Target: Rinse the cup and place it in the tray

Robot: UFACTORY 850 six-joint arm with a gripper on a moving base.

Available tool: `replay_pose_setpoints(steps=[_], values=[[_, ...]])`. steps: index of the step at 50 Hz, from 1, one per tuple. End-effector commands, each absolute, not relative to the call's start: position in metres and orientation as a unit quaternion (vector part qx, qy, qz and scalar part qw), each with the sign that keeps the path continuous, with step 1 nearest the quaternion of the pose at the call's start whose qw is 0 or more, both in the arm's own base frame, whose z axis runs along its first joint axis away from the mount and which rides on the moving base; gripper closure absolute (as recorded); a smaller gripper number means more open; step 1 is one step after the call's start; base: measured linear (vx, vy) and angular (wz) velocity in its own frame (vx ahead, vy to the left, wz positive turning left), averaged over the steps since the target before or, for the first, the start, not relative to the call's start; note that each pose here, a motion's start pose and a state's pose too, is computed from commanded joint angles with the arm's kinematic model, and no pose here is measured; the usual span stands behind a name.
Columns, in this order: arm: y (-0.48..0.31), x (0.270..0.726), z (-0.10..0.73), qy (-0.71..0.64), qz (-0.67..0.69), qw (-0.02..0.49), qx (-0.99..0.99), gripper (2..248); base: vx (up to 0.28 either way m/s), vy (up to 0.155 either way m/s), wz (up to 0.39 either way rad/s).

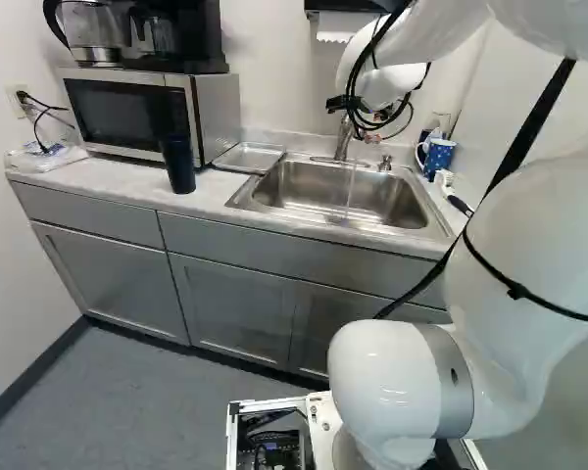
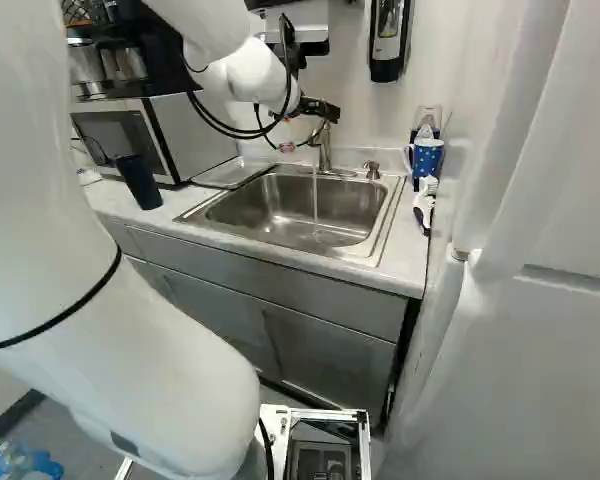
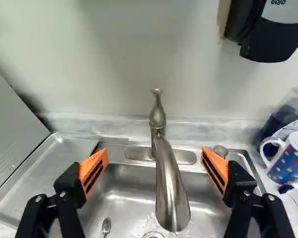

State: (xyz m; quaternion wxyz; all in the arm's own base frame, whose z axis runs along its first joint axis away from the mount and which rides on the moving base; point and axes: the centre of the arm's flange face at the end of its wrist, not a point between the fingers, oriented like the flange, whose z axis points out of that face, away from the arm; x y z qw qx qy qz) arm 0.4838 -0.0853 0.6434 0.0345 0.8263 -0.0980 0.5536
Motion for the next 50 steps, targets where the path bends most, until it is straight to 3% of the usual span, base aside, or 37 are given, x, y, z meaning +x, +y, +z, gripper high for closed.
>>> replay_pose_setpoints(steps=[50], values=[[-0.078, 0.439, 0.612, -0.106, 0.375, 0.015, 0.921, 3, 0.0, 0.0, 0.0]])
